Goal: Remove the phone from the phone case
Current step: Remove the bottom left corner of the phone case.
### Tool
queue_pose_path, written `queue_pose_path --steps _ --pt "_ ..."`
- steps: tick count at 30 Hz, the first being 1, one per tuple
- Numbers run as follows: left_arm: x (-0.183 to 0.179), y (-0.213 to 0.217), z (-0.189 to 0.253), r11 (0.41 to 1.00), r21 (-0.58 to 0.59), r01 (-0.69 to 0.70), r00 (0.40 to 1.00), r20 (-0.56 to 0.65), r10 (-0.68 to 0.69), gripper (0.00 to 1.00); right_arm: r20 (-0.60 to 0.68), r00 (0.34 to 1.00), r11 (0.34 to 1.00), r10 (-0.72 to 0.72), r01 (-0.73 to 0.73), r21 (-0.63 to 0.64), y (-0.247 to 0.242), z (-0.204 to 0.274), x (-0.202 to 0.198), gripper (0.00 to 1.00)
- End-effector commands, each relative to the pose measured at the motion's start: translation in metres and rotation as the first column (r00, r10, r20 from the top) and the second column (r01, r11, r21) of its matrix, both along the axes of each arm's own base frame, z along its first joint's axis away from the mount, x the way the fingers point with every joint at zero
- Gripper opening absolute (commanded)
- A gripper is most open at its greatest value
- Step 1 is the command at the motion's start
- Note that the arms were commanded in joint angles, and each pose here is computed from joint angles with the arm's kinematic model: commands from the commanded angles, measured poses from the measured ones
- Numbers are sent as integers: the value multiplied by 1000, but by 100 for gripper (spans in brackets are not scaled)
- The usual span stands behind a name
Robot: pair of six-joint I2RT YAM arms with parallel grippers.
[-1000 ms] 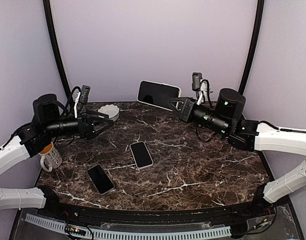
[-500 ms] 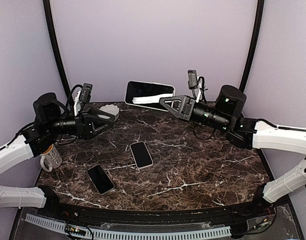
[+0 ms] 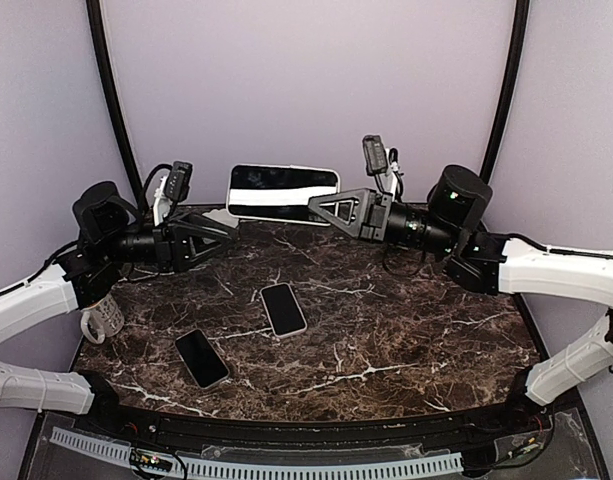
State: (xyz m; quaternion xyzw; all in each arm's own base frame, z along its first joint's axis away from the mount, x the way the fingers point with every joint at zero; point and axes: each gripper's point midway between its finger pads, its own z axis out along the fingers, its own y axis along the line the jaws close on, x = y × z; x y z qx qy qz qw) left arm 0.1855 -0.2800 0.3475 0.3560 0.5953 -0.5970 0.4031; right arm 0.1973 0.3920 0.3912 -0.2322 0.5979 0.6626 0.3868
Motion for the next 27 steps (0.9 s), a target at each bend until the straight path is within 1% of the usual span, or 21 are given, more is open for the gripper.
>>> queue_pose_path --steps 1,7,16,21,24,27 --pt "-12 3 26 997 -54 49 995 84 -44 42 96 993 986 67 -81 147 -5 52 -15 0" --pt "-18 4 32 994 -69 88 992 99 -81 37 84 989 982 120 -131 136 2 49 -19 0" --pt "-22 5 34 992 -75 99 990 106 -91 29 78 982 976 172 -180 121 9 47 -23 0" --pt "-21 5 33 993 -73 95 991 105 -87 29 82 977 972 198 -207 115 12 47 -27 0" --pt "-21 5 34 993 -74 95 990 109 -86 33 79 977 972 199 -207 108 13 44 -27 0" --pt "-22 6 33 993 -72 96 990 112 -88 34 73 977 973 200 -207 103 14 43 -27 0"
